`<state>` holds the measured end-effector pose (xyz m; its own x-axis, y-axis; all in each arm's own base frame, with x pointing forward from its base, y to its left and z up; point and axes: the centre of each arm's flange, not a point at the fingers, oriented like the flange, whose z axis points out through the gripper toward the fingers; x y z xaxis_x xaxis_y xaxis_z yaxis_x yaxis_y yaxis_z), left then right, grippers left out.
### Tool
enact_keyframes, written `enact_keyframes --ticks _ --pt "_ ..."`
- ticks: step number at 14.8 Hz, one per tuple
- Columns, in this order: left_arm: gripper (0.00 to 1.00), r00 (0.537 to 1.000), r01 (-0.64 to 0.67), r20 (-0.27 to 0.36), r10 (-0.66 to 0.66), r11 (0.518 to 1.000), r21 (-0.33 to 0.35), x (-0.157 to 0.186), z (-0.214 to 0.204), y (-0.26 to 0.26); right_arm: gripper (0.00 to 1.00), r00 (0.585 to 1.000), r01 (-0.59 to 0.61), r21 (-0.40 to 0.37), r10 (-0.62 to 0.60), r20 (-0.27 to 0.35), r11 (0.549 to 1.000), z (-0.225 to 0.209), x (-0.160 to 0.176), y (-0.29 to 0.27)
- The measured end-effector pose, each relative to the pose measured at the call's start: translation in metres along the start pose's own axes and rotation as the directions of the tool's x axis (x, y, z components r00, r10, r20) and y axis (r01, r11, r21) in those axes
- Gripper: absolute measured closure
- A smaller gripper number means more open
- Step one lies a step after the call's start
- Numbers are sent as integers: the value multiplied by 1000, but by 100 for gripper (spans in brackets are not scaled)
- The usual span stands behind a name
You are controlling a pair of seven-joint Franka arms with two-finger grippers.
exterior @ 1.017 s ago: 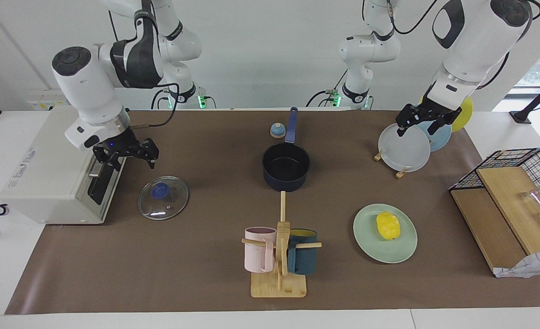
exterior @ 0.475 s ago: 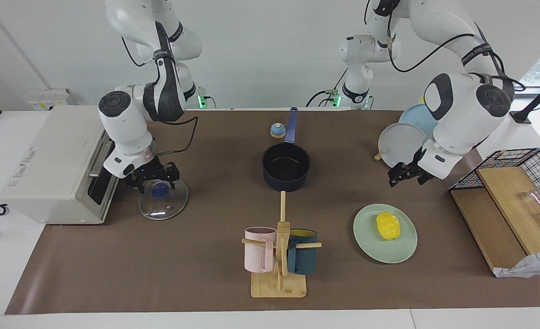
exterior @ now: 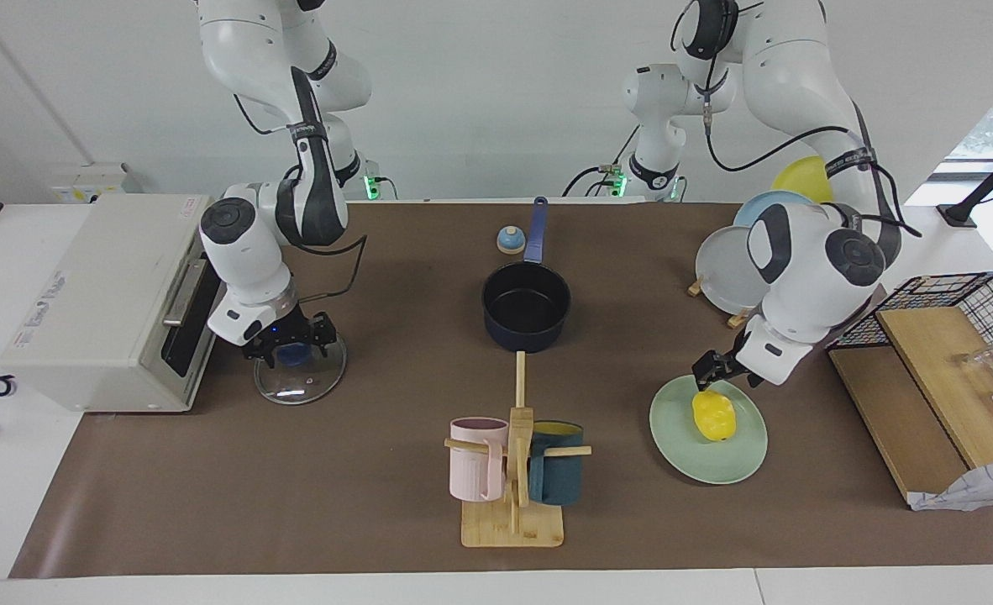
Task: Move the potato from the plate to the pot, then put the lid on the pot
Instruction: 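Reach the left gripper to the potato while the right gripper reaches the lid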
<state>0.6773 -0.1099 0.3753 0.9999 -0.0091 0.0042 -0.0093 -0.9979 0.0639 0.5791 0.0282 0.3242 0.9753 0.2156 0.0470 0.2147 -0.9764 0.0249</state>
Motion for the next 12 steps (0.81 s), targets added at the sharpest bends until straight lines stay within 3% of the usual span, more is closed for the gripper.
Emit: enact_keyframes --ticks 4,12 --pt "0 1000 -23 -5 23 999 44 4 17 -1 0 1000 -13 2 13 17 1000 7 -7 7" --pt "0 998 -16 -59 19 998 56 10 48 -3 2 1000 -10 4 9 29 1000 9 -10 7"
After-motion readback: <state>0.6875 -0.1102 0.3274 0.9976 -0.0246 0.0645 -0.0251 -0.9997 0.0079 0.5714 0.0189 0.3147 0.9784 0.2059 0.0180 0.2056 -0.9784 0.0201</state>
